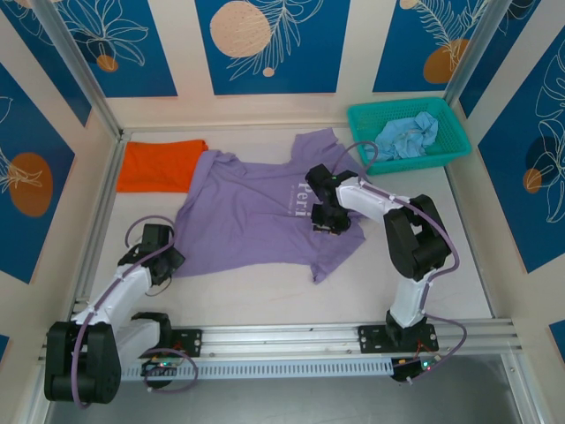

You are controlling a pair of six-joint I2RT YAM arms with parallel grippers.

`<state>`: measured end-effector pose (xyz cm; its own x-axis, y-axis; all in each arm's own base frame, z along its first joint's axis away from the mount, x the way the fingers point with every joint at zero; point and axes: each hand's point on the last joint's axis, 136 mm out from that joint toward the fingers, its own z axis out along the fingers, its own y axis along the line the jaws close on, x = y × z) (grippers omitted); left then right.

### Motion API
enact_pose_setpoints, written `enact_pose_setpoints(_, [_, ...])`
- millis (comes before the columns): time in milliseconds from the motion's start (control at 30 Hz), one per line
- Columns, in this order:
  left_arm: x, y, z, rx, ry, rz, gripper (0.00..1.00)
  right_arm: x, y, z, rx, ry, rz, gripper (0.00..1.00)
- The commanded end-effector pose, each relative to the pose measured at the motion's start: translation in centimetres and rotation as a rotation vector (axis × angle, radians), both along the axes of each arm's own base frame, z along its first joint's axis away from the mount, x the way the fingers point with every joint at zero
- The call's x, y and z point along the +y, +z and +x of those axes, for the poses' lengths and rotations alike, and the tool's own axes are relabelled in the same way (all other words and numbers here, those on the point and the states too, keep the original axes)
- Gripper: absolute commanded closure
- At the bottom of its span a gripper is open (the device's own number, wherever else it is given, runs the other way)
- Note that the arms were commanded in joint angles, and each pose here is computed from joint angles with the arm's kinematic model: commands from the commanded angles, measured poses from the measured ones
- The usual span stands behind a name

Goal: Fold and stack the t-shirts

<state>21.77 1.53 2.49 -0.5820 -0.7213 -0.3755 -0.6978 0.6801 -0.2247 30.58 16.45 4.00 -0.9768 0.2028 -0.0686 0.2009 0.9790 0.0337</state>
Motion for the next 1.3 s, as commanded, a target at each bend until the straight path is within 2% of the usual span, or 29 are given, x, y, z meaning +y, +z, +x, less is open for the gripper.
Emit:
enact_pose_setpoints(0, [0.5, -0.2, -0.6, 0.020, 0.028, 0.010, 0.46, -0.3, -0.9, -0.4, 0.026, -0.005, -0.026, 0.69])
enact_pose_setpoints(333, [0.5, -0.3, -0.6, 0.021, 0.027, 0.011, 0.46, -0.5, -2.2, 0.3, 0.062, -0.012, -0.068, 0.69])
enact_pose_setpoints(533, [0.4, -0.3, -0.5, 0.019, 0.023, 0.006, 0.46, -0.6, -2.1, 0.3, 0.060, -0.014, -0.074, 0.64])
enact_pose_setpoints(600, [0.4, -0.3, -0.5, 0.019, 0.023, 0.006, 0.46, -0.7, -2.3, 0.3, 0.066, -0.014, -0.083, 0.65])
enact_pose_setpoints(733, [0.4, -0.3, -0.5, 0.019, 0.023, 0.007, 0.47, -1.2, -2.9, 0.3, 0.082, -0.028, -0.082, 0.73])
enact_pose_setpoints(967, [0.5, -0.2, -0.6, 0.021, 0.030, 0.011, 0.55, -1.0, -1.7, 0.1, 0.055, -0.024, -0.056, 0.86])
enact_pose_setpoints(1067, [0.6, -0.2, -0.7, 0.023, 0.034, 0.015, 0.65, -0.8, -0.4, -0.2, 0.030, -0.019, -0.030, 0.87])
enact_pose_setpoints(1167, [0.7, 0.1, -0.8, 0.015, 0.037, 0.016, 0.68, -0.8, 1.0, -1.1, 0.002, -0.015, 0.013, 0.87])
enact_pose_setpoints(1267, [0.8, 0.4, -1.0, 0.007, 0.043, 0.024, 0.75, -1.1, 1.7, -2.5, -0.016, -0.013, 0.057, 0.87])
